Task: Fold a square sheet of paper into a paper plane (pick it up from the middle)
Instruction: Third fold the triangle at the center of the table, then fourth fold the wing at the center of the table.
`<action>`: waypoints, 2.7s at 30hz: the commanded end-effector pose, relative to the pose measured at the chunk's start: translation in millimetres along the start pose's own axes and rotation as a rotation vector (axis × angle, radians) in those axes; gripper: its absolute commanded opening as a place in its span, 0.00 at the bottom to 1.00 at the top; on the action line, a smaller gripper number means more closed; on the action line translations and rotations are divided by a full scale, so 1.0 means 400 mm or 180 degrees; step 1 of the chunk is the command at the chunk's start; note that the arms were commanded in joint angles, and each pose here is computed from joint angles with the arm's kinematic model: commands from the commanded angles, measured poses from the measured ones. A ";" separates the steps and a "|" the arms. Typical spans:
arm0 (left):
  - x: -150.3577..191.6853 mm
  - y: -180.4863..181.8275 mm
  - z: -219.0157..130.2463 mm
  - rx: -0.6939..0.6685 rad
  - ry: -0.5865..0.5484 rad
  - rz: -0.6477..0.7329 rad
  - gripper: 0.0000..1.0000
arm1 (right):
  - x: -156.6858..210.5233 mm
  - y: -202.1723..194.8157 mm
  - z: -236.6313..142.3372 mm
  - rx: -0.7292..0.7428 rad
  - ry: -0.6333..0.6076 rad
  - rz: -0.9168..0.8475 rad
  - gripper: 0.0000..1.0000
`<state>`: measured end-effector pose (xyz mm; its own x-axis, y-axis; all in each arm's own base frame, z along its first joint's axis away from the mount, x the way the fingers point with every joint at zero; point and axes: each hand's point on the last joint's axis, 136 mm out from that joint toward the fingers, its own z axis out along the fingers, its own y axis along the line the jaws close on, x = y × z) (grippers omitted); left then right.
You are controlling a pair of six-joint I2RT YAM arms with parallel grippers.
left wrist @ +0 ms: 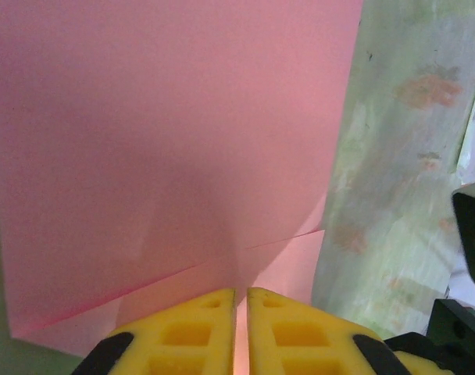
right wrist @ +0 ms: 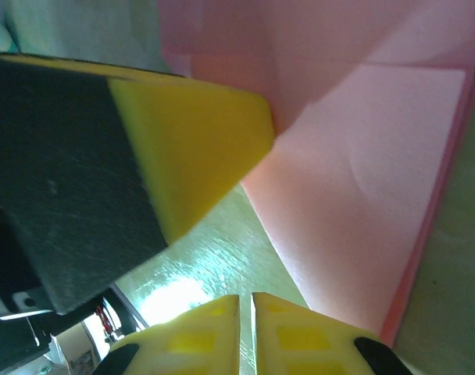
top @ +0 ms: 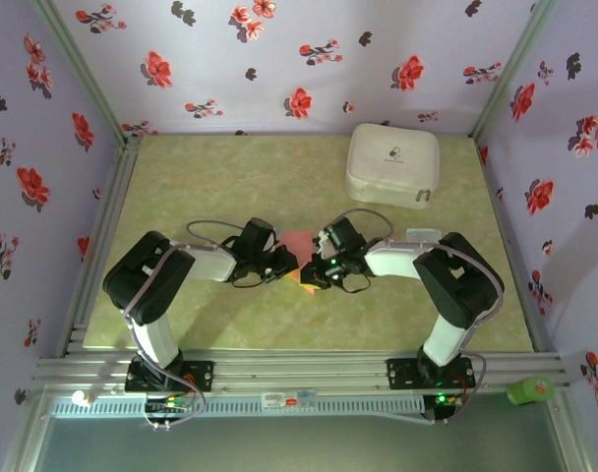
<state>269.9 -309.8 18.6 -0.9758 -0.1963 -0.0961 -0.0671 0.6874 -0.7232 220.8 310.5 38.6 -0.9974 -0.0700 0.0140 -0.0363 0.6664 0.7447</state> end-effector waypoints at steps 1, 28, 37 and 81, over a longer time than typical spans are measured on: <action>0.036 0.091 0.004 -0.0366 0.0072 -0.0029 0.12 | -0.034 0.010 0.011 0.0019 -0.0023 0.0048 0.10; 0.039 0.145 0.004 -0.0587 0.0020 -0.0172 0.04 | 0.138 -0.139 -0.012 0.0364 0.0366 0.0137 0.10; 0.039 0.130 0.003 -0.0466 -0.0012 -0.0254 0.03 | 0.105 -0.057 -0.055 0.0055 0.0108 0.0028 0.10; 0.015 -0.052 -0.030 -0.0064 -0.0345 -0.0116 0.01 | 0.011 -0.148 0.017 0.0272 -0.0015 0.0539 0.04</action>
<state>265.9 -313.7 47.6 -0.9473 -0.2744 -0.1652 -0.0828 0.7081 -0.7013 226.3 298.3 16.8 -0.9981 -0.0078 0.0603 0.0408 0.6495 0.7592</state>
